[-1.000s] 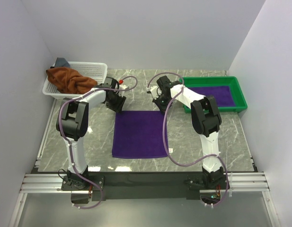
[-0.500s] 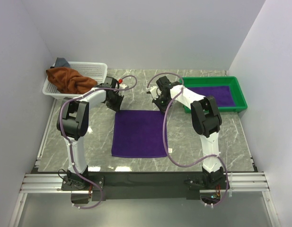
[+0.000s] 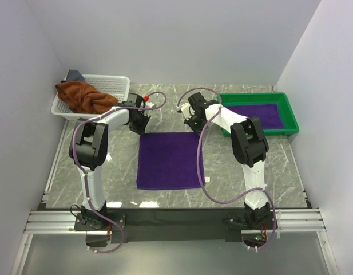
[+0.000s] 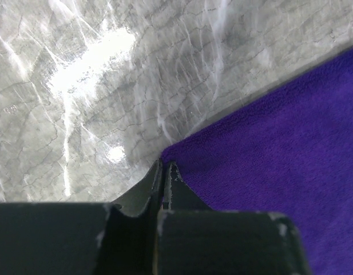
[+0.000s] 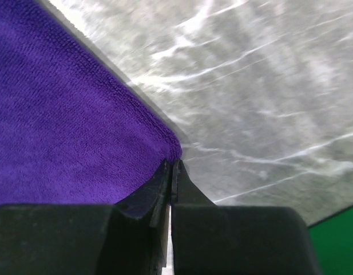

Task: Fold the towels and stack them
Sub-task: Fold the towel

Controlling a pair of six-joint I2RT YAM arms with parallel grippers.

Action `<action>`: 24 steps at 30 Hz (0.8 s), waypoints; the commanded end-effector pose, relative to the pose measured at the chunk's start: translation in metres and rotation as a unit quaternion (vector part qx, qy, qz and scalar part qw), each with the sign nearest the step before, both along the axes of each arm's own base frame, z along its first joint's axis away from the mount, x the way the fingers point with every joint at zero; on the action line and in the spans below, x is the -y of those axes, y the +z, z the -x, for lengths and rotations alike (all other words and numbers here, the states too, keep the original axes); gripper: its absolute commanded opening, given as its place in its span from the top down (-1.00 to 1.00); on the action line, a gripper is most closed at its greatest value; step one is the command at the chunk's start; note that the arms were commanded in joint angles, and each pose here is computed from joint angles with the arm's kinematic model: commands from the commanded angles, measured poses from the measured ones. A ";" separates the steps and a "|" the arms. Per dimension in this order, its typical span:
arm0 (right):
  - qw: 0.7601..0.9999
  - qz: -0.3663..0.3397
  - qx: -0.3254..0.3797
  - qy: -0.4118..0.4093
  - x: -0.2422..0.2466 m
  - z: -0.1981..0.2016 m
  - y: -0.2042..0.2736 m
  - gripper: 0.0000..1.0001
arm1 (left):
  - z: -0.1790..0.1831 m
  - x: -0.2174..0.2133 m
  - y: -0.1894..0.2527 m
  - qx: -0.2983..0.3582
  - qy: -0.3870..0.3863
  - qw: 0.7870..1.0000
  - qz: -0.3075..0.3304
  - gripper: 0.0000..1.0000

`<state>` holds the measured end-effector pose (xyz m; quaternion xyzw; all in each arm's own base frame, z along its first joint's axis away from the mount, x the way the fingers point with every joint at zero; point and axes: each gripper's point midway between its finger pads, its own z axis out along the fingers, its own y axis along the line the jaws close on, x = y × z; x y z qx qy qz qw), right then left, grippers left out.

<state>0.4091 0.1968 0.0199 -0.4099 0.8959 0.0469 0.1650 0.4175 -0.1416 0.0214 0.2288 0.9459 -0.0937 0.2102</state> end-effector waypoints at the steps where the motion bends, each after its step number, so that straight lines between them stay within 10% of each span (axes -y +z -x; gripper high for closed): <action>1: 0.996 0.035 0.086 -0.016 0.017 -0.031 0.029 1.00 | -0.008 -0.013 0.005 0.025 -0.001 0.999 -0.038 0.99; 24: 0.972 0.029 0.230 -0.040 0.021 -0.073 0.103 1.00 | -0.053 -0.005 0.101 0.207 0.013 0.978 0.008 0.99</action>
